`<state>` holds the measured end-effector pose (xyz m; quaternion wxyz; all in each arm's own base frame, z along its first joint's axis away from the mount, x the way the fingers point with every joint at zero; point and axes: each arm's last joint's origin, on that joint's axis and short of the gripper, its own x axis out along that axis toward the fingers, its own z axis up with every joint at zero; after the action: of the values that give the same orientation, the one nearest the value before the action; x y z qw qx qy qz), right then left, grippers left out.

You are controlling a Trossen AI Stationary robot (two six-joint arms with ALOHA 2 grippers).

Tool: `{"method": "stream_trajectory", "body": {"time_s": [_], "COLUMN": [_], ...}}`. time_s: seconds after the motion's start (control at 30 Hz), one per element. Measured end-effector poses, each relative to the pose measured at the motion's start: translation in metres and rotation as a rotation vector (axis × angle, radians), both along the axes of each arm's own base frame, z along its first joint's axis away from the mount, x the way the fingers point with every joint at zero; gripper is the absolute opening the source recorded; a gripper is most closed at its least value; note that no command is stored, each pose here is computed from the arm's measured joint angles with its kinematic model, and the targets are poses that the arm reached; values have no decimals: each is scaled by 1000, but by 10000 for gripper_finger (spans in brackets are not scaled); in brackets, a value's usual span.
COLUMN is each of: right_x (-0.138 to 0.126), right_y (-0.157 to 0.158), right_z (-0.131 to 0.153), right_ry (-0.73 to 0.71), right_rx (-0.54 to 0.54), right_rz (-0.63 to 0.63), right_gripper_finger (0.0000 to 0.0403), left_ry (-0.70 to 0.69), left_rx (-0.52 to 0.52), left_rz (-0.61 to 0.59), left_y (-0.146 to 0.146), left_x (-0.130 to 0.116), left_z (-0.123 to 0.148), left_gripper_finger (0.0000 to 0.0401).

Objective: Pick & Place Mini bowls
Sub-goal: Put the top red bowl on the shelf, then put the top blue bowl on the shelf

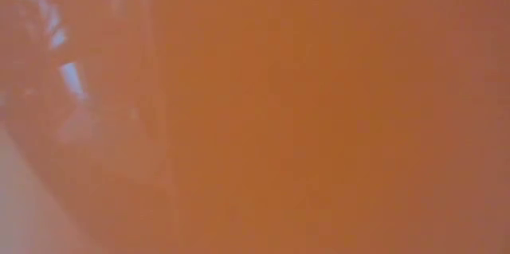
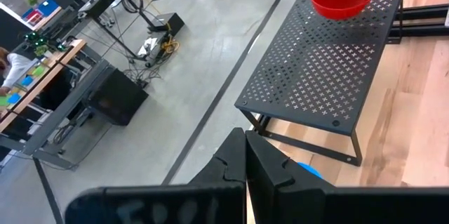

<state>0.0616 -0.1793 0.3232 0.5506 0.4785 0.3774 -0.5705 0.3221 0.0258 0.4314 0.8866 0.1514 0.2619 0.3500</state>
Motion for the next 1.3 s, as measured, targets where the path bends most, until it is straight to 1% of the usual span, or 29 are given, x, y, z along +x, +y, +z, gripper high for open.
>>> {"method": "stream_trajectory", "body": {"time_s": [0.27,0.57,0.83,1.0,1.3], "right_x": [-4,-4,-4,-3,-3], "right_y": [-3,-4,-4,-5,-5], "right_z": [-4,-21,-22,-16,-16], "right_ry": [49,53,51,45,46], "right_rx": [-8,17,17,-5,-8], "right_rz": [-42,-52,-57,-50,-46], "right_gripper_finger": [11,11,16,43,113], "left_ry": [7,16,17,16,16], "left_rx": [6,14,14,14,14], "left_rz": [-4,-8,-9,-9,-9], "left_y": [0,0,0,0,0], "left_x": [0,0,0,0,0], "left_z": [0,0,0,0,0], "left_gripper_finger": [0,0,0,0,0]}}
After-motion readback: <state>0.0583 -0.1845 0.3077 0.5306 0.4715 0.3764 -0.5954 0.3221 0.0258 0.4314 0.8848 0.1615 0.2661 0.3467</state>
